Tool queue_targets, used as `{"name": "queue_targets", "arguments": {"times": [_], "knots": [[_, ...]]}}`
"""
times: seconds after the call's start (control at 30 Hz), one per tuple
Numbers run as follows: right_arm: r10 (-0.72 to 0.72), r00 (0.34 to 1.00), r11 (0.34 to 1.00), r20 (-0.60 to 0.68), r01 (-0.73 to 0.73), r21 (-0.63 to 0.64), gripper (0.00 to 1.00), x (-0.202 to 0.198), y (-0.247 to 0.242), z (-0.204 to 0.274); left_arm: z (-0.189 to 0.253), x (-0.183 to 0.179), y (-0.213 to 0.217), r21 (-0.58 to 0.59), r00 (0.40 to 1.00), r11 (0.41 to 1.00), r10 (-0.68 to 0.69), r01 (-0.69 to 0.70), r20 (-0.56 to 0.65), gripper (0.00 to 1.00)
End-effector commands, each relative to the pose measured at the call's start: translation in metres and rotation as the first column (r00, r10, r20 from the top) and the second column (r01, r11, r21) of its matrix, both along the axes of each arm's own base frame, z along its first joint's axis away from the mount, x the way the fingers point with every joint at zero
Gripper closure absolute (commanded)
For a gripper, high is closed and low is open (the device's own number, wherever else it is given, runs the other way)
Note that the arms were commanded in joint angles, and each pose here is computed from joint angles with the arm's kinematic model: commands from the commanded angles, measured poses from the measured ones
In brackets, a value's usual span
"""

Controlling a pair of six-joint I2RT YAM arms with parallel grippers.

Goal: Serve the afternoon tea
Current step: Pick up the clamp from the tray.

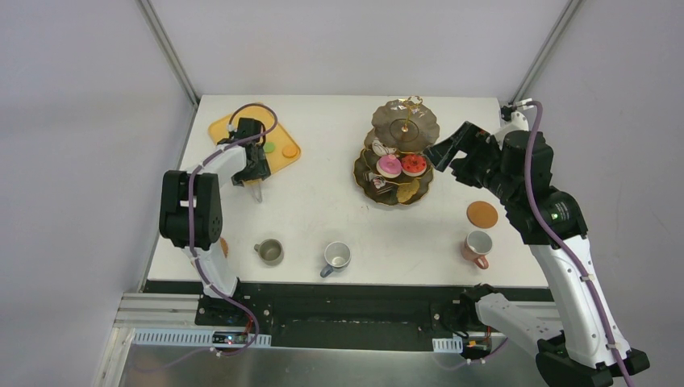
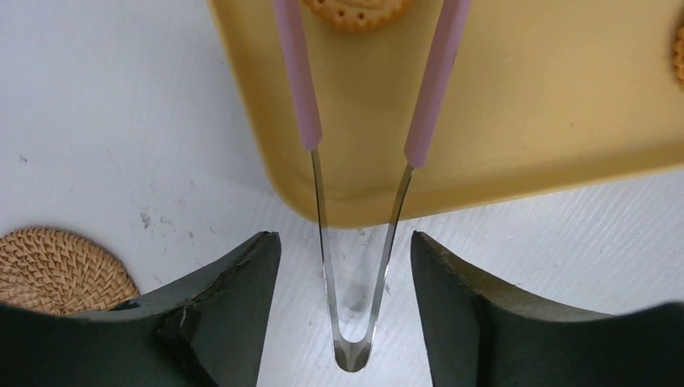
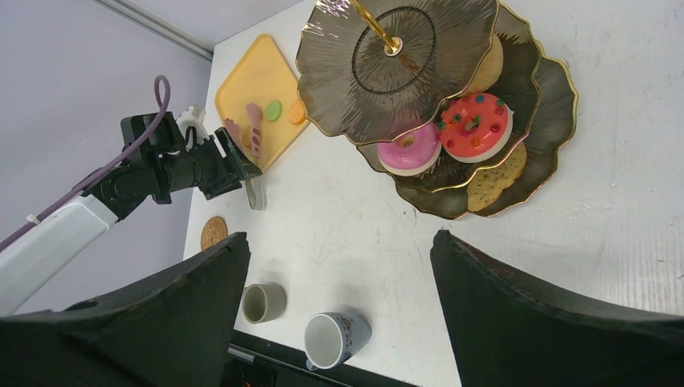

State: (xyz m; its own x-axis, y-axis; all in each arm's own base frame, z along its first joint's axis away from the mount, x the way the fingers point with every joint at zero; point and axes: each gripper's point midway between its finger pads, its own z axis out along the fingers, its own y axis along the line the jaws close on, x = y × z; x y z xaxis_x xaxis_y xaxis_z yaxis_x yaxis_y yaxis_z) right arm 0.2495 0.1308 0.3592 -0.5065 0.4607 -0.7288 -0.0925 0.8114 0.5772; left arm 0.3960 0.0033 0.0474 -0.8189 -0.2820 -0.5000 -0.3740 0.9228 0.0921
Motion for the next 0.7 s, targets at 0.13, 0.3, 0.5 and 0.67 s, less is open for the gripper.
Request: {"name": "queue_targets", "arguments": {"times": [0.13, 0.3, 0.5, 0.67], "knots": [[0.013, 0.999, 0.999, 0.03, -0.014, 0.031, 0.14, -0.009, 0.0, 0.014, 0.014, 0.02, -0.005, 0.03, 0.981, 0.999, 0.018, -0.024, 0.193, 0.45], [0.016, 0.999, 0.999, 0.03, -0.017, 0.041, 0.14, -0.01, 0.001, 0.017, 0.019, 0.021, -0.003, 0.057, 0.973, 0.998, 0.018, -0.032, 0.229, 0.51], [0.018, 1.0, 0.999, 0.018, -0.019, 0.041, 0.14, -0.012, 0.001, 0.013, 0.037, 0.023, 0.005, 0.097, 0.966, 0.994, 0.032, -0.058, 0.256, 0.46], [0.017, 1.0, 0.999, 0.014, -0.017, 0.041, 0.14, -0.011, 0.001, 0.012, 0.037, 0.028, 0.004, 0.097, 0.963, 0.994, 0.022, -0.05, 0.269, 0.42]]}}
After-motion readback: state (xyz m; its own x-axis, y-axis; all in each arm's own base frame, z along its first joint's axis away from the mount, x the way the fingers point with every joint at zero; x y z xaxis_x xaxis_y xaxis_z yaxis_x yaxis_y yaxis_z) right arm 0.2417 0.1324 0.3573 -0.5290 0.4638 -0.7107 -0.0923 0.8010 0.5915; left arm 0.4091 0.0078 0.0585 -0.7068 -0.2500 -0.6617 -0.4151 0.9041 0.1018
